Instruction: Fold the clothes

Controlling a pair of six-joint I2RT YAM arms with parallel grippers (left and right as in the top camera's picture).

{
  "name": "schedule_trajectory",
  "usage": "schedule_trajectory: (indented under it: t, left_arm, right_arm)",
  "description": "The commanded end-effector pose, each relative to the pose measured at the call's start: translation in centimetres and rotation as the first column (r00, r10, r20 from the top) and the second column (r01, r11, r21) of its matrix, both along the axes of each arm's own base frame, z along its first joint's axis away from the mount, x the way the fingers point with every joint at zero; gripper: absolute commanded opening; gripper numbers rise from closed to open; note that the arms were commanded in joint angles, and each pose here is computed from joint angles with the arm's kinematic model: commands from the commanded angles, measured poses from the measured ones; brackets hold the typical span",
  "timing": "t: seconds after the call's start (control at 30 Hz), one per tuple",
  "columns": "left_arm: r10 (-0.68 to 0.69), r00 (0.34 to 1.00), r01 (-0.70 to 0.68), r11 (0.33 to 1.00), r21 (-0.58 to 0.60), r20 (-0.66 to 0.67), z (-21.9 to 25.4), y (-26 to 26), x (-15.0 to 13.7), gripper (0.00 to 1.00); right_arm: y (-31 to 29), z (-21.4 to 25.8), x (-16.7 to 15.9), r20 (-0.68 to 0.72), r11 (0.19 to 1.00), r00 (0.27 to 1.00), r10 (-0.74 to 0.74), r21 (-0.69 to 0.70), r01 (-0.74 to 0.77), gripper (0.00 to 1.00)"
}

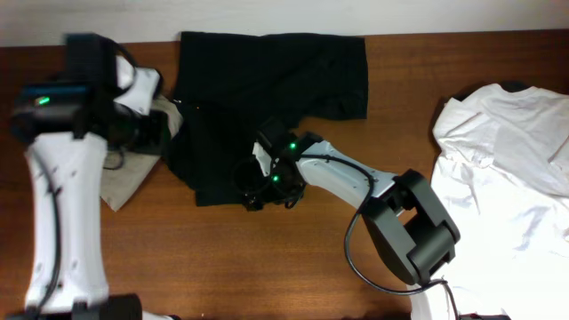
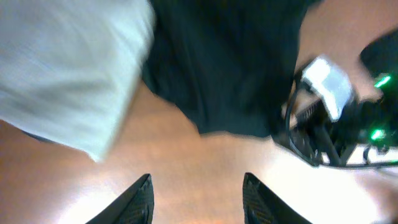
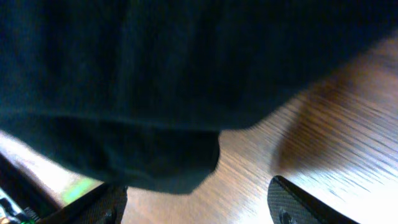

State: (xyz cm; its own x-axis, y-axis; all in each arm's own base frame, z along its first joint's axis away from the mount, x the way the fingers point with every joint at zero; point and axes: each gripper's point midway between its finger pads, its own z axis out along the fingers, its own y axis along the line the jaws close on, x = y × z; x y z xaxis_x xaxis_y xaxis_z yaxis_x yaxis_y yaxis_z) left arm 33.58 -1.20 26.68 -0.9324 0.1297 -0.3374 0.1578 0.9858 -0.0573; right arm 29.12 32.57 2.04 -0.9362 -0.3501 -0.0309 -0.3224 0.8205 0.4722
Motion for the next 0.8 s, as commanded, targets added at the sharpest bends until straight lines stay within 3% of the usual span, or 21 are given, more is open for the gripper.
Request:
schedule_trajectory:
  t: [0.0,0.03,0.07,0.1,0.17,0.23,0.27,0.3,0.37,0.4,0.43,0.53,0.57,0.63,0.77]
  left_arm:
    - [-0.01,0.996,0.004,0.998,-0.069,-0.086,-6.9,-1.0,0.3,0.54]
    - [-0.013,0.994,0.004,0.997,-0.08,-0.106,-8.9,-1.2,0.2,0.57]
    - [-0.013,0.991,0.002,0.997,-0.08,-0.13,-10.9,-1.2,-0.2,0.57]
    - [-0.013,0.988,0.001,0.997,-0.082,-0.154,-12.6,-1.2,-0.7,0.57]
    - [-0.017,0.986,0.001,0.996,-0.094,-0.163,-13.3,-1.4,-0.9,0.57]
    - [-0.026,0.989,0.009,0.993,-0.122,-0.144,-13.1,-1.9,-0.5,0.57]
    - [-0.026,0.991,0.01,0.993,-0.121,-0.135,-13.0,-1.9,-0.3,0.58]
    - [-0.026,0.991,0.01,0.993,-0.121,-0.131,-13.0,-1.9,-0.2,0.58]
    - [-0.026,0.991,0.01,0.993,-0.121,-0.131,-13.0,-1.9,-0.2,0.58]
    - [-0.026,0.991,0.01,0.993,-0.121,-0.131,-13.0,-1.9,-0.2,0.58]
    - [-0.026,0.991,0.01,0.993,-0.121,-0.13,-13.0,-1.9,-0.2,0.59]
    - [-0.07,0.989,0.042,0.979,-0.198,-0.133,-13.0,-3.8,-0.5,0.62]
    - [-0.098,0.984,0.067,0.978,-0.198,-0.151,-13.7,-4.7,-1.1,0.62]
    - [-0.156,0.967,0.115,0.973,-0.2,-0.203,-15.5,-6.6,-2.9,0.62]
    - [-0.219,0.926,0.161,0.966,-0.204,-0.306,-21.3,-9.1,-7.4,0.62]
  right_arm:
    - [2.8,-0.5,1.4,0.103,0.998,0.995,0.012,0.062,-0.019,0.87]
    - [3.7,-0.2,2.0,0.148,0.995,0.989,0.029,0.091,-0.043,0.81]
    - [3.3,-0.4,2.7,0.185,0.998,0.983,0.018,0.062,-0.03,0.33]
    - [2.2,-0.4,3.3,0.2,1.0,0.98,0.011,0.02,-0.015,0.16]
    - [-4.6,2.4,5.8,0.303,0.964,0.953,0.025,-0.26,0.057,0.04]
    - [-10.0,11.1,9.4,0.453,0.87,0.882,0.128,-0.478,0.12,0.04]
    - [-10.2,15.0,10.1,0.495,0.861,0.846,0.197,-0.5,0.093,0.04]
    - [-9.7,17.7,10.1,0.515,0.864,0.821,0.246,-0.501,0.055,0.05]
    - [-9.9,18.1,8.8,0.48,0.847,0.831,0.279,-0.531,0.023,0.08]
    - [-11.0,16.6,7.8,0.413,0.81,0.859,0.303,-0.587,-0.004,0.87]
    - [-12.9,16.0,7.9,0.402,0.774,0.88,0.254,-0.63,0.064,0.99]
    - [-16.3,15.1,9.0,0.375,0.801,0.926,0.034,-0.564,0.199,0.99]
    - [-17.6,14.5,9.0,0.295,0.847,0.947,-0.129,-0.463,0.26,0.99]
    - [-19.3,13.7,8.5,0.1,0.903,0.947,-0.304,-0.286,0.321,0.99]
    - [-22.9,9.6,5.8,-0.132,0.884,0.893,-0.43,-0.263,0.386,0.99]
